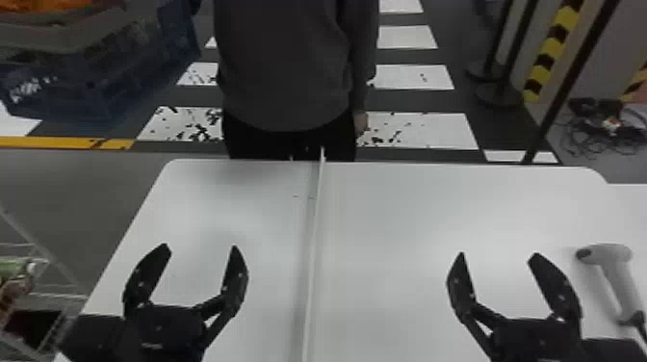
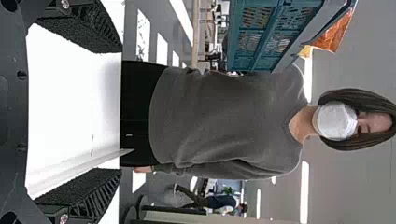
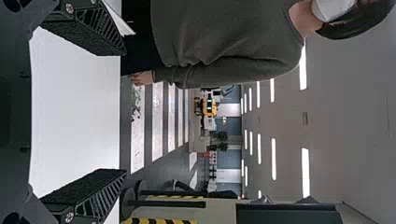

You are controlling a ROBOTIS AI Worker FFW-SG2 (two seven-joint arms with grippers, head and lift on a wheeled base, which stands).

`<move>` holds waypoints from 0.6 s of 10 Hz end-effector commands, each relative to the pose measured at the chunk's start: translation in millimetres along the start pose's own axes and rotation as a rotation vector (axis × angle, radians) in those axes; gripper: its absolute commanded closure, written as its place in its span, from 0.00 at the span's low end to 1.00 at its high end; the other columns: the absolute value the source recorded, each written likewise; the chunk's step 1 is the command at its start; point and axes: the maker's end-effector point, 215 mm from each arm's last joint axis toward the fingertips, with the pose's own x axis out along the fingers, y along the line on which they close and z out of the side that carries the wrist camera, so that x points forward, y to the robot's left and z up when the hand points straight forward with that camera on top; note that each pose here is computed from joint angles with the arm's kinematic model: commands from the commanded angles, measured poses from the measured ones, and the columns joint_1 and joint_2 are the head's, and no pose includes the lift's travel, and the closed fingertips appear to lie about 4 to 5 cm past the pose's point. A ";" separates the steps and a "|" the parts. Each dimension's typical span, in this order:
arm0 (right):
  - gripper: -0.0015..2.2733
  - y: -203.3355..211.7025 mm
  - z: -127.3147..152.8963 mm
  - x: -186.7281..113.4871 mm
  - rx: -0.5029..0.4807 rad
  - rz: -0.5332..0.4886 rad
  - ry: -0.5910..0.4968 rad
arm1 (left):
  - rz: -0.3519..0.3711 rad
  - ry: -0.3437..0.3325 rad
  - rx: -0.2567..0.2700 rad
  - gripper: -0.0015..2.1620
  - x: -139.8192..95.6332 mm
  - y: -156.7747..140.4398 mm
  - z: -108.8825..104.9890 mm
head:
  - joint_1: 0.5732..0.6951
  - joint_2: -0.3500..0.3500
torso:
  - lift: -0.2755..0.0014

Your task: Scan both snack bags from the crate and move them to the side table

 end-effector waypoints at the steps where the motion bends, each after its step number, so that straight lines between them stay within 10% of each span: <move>1: 0.04 0.9 0.4 0.0 0.001 0.001 -0.001 | 0.003 0.005 -0.003 0.03 -0.7 2.3 -1.9 | 1.00 0.58 | 0.64; 6: 0.04 -0.7 -7.0 0.4 0.001 -0.003 0.022 | -0.011 -0.007 -0.015 0.03 -0.2 -4.5 4.4 | 1.00 0.58 | 0.64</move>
